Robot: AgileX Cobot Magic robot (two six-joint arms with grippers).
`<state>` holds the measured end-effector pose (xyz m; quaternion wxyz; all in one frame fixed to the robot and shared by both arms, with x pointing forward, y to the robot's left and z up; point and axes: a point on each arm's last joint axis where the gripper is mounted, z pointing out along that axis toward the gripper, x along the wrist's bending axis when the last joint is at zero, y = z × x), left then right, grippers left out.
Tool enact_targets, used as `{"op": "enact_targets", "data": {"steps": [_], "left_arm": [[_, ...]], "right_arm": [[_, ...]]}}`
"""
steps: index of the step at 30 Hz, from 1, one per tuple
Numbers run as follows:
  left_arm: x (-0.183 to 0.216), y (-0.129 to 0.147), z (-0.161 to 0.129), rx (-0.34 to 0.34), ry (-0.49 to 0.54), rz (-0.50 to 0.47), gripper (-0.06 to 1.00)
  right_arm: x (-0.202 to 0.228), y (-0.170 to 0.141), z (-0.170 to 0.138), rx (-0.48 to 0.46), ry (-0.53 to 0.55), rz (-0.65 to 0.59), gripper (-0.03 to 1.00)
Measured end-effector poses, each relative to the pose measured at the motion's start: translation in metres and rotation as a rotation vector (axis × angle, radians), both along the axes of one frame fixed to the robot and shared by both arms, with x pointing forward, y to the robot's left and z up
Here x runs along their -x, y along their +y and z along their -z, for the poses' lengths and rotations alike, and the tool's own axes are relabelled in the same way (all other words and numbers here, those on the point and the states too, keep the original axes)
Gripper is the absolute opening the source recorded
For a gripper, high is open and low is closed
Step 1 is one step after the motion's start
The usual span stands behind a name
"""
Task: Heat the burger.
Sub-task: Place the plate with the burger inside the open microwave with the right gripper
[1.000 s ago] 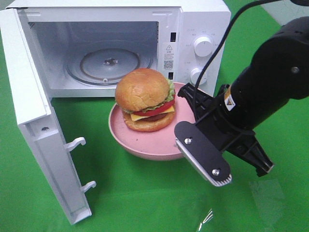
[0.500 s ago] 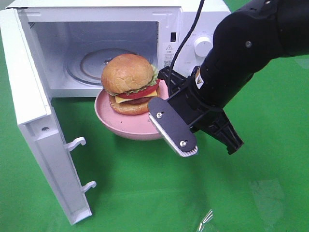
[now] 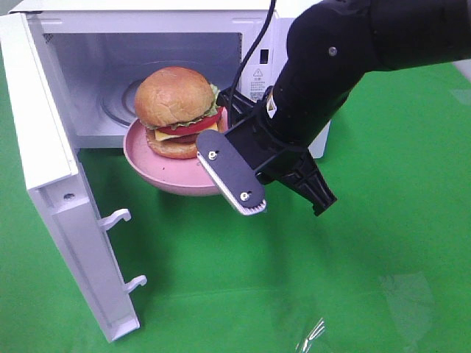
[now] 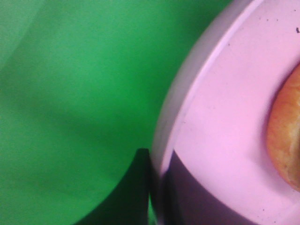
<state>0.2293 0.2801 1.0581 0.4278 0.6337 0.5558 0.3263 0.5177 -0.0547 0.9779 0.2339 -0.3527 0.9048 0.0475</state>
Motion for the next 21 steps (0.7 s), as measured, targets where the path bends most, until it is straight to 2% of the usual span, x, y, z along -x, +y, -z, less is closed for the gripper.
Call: {"op": "enact_targets", "data": {"steps": [21], "left_arm": [[0.0,0.0,0.0,0.0,0.0,0.0,0.98]], "right_arm": [[-0.034,0.031,0.0,-0.018,0.011,0.044,0.03]]}}
